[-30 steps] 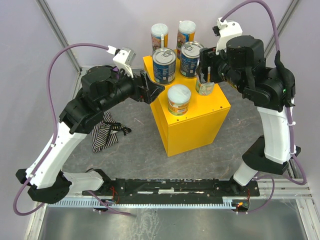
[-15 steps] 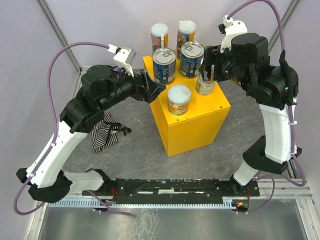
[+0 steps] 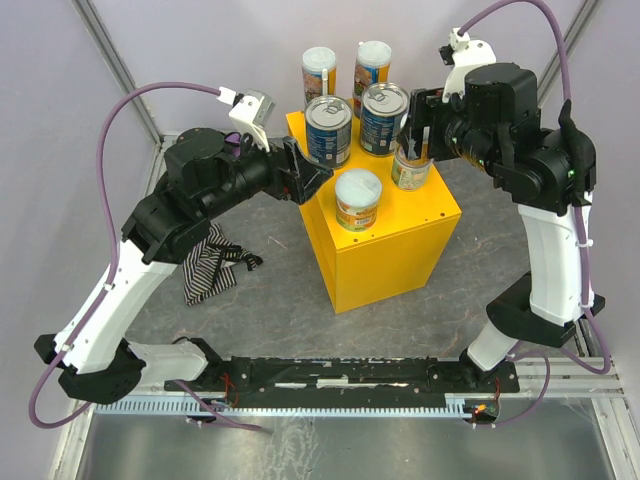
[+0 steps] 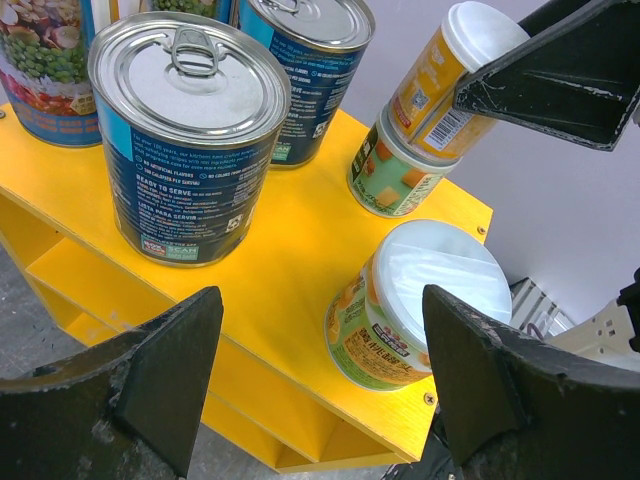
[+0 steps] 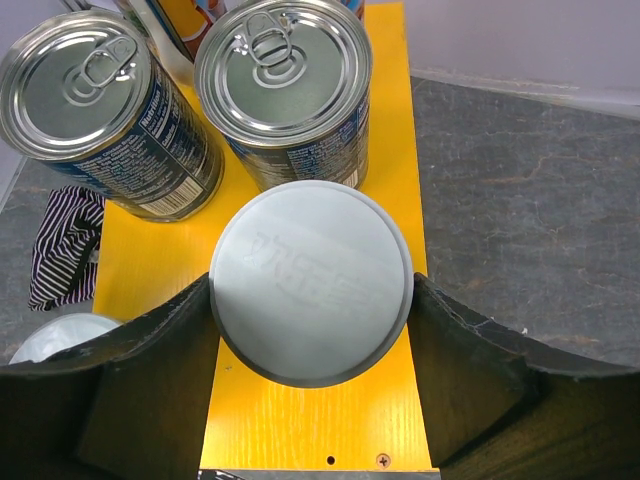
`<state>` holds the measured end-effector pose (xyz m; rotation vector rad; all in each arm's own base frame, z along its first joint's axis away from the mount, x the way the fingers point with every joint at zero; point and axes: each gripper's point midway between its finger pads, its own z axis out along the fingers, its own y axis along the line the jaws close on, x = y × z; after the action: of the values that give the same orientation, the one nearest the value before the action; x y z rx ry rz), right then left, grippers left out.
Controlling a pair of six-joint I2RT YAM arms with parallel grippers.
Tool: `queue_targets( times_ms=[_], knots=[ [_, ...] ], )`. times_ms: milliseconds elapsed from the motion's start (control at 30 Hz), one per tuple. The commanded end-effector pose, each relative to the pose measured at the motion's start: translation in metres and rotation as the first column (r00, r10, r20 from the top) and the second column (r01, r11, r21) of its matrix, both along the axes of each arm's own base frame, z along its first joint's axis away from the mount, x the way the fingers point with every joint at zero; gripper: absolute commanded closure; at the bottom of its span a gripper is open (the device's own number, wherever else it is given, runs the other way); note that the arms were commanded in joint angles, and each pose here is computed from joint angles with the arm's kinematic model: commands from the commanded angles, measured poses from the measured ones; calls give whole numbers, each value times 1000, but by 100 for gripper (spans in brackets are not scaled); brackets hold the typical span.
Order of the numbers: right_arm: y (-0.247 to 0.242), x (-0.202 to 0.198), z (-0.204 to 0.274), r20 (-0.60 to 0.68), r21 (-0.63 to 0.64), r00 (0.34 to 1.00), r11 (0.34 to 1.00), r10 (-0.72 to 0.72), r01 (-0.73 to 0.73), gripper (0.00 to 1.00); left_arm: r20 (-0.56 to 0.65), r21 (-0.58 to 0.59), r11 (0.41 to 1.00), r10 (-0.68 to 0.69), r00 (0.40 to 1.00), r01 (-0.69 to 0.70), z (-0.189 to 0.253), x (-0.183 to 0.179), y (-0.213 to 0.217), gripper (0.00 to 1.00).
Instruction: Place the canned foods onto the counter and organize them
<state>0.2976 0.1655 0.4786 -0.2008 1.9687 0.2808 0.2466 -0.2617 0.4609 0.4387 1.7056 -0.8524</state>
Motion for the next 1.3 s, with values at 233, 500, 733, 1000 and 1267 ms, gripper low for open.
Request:
queue_targets(
  times_ms=[233,500,733,1000,1267],
  knots=[
    [0,1,24,77,77,997,997,-2,-4,29,108,-9,999,-32,994,34,25,-3,0,13],
    [4,3,25,82,82,997,996,11,-17,0,106,1,1000,-29,994,29,23,-2,0,12],
    [2,1,33,109,96,994,995,10,-21,0,113,-5,1000,-12,993,12,26,0,2,12],
    [-6,-6,47,164,112,986,994,-5,-13,1,118,-22,1000,5,993,-2,29,3,3,12],
    [-20,-15,67,247,125,969,992,-29,-2,1,128,-51,997,57,990,-51,36,7,10,12]
  ],
)
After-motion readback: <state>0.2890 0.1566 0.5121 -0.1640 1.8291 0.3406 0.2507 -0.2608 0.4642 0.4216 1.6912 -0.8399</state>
